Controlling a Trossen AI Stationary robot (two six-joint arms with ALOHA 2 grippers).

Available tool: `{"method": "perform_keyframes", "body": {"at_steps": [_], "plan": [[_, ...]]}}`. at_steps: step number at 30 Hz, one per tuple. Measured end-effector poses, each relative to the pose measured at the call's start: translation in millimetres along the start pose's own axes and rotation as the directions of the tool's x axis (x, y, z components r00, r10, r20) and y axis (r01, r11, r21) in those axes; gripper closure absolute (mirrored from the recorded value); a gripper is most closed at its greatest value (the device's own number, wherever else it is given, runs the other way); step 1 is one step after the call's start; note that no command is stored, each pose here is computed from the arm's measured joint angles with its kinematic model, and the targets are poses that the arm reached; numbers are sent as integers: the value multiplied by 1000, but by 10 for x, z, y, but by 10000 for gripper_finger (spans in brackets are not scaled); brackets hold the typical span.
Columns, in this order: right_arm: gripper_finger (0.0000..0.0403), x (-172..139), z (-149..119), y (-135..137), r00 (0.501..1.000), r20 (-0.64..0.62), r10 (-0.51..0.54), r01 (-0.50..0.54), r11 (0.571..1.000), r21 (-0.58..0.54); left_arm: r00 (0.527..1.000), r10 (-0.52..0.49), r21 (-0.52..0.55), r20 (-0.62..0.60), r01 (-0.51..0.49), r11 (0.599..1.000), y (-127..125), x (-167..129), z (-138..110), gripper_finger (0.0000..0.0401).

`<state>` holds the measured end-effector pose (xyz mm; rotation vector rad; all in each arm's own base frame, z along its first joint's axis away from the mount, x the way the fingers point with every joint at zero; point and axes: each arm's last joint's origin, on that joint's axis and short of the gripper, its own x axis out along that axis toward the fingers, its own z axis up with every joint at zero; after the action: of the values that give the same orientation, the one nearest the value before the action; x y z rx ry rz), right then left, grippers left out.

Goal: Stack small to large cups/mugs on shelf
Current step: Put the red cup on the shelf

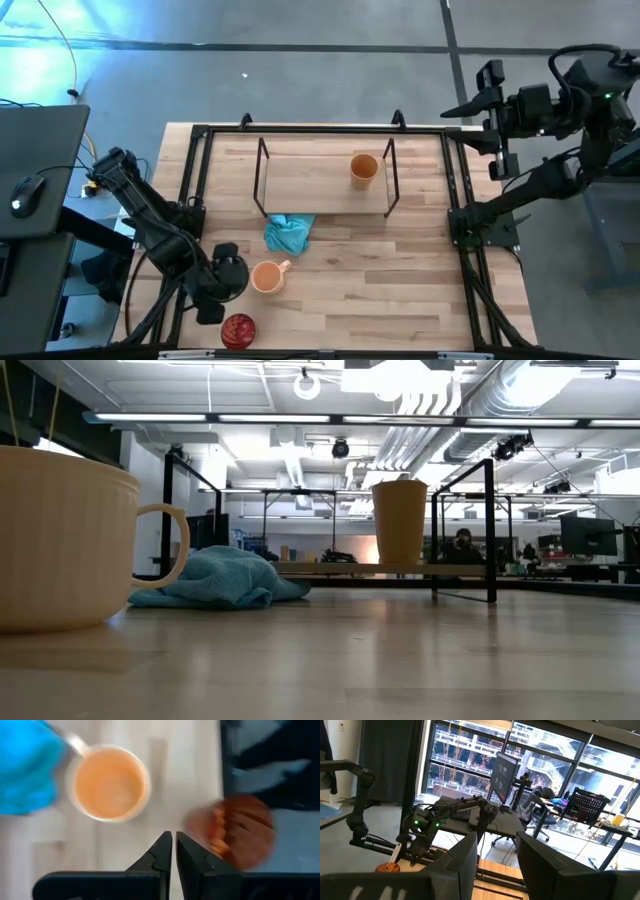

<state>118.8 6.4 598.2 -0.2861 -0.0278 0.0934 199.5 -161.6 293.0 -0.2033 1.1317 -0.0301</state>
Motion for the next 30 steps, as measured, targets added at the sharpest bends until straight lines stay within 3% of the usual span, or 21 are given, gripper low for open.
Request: {"method": "perform_keyframes", "body": {"at_steps": [6, 10, 24, 30], "plan": [[273, 0, 0, 0, 1000, 0, 0, 0, 1000, -1, 999, 30, 55, 40, -32, 998, -3, 12, 21, 387], [273, 1, 0, 0, 1000, 0, 0, 0, 1000, 0, 999, 30, -38, 34, -29, 999, 18, 17, 37, 386], [273, 2, -1, 0, 1000, -1, -1, 1, 1000, 18, 998, 46, -32, -52, -47, 998, 64, 17, -17, 385], [273, 2, -1, 0, 1000, -1, -1, 1, 1000, 17, 997, 50, -37, -57, -52, 998, 68, 16, -21, 333]]}}
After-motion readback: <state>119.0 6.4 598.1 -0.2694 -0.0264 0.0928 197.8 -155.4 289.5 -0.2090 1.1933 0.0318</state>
